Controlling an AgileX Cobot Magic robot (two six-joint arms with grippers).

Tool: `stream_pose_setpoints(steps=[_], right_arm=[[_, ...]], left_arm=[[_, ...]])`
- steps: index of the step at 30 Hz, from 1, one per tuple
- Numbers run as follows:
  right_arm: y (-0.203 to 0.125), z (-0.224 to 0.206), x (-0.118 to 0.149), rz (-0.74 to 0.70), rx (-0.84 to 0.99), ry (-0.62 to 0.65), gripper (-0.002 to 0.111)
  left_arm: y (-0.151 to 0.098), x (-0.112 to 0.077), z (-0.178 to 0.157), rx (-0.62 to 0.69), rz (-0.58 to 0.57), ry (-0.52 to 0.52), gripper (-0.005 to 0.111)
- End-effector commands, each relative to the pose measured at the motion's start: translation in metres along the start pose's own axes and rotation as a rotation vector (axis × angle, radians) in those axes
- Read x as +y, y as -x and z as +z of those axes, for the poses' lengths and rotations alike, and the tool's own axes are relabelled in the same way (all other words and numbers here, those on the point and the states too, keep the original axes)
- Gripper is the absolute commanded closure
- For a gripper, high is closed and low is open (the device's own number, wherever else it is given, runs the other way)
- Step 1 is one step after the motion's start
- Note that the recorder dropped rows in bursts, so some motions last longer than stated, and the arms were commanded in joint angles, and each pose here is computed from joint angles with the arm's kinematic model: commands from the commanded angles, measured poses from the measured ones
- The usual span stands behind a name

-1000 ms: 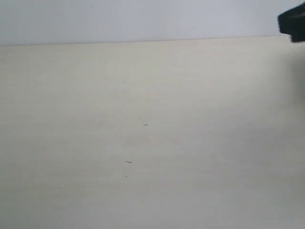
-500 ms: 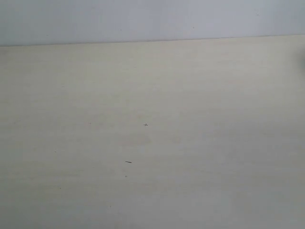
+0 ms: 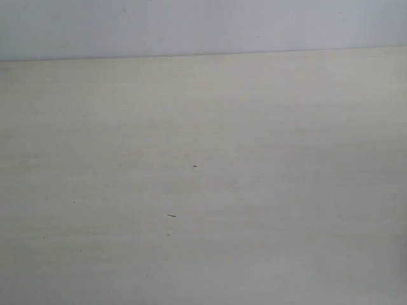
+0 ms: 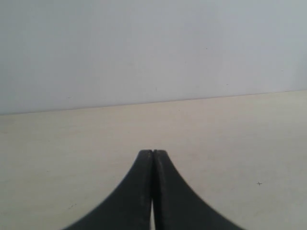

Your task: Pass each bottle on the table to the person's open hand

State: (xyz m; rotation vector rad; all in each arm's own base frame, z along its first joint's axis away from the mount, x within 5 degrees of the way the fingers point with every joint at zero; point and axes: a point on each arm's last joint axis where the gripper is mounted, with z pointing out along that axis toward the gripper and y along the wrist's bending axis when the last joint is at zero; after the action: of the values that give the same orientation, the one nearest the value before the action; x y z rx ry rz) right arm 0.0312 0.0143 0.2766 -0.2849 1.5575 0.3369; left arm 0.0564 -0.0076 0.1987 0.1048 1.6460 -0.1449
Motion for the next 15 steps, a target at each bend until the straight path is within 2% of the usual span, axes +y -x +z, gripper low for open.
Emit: stream_pose_setpoints(steps=[1,5,9,15], right_arm=[[0.000,0.000,0.000,-0.008,-0.009,-0.007,0.108],[0.000,-0.001,-0.001,-0.009,-0.015,-0.027,0.108],[-0.006,0.001,-0.006,-0.007,0.000,-0.144,0.108],[-0.037,0.010,-0.017,0.022,0.021,-0.336,0.108]], left_arm=[[0.000,0.000,0.000,-0.007,-0.008,0.000,0.107],[0.000,0.000,0.000,-0.007,-0.008,0.000,0.107],[0.000,0.000,0.000,-0.007,-0.008,0.000,0.107],[0.000,0.000,0.000,-0.007,-0.008,0.000,0.107]])
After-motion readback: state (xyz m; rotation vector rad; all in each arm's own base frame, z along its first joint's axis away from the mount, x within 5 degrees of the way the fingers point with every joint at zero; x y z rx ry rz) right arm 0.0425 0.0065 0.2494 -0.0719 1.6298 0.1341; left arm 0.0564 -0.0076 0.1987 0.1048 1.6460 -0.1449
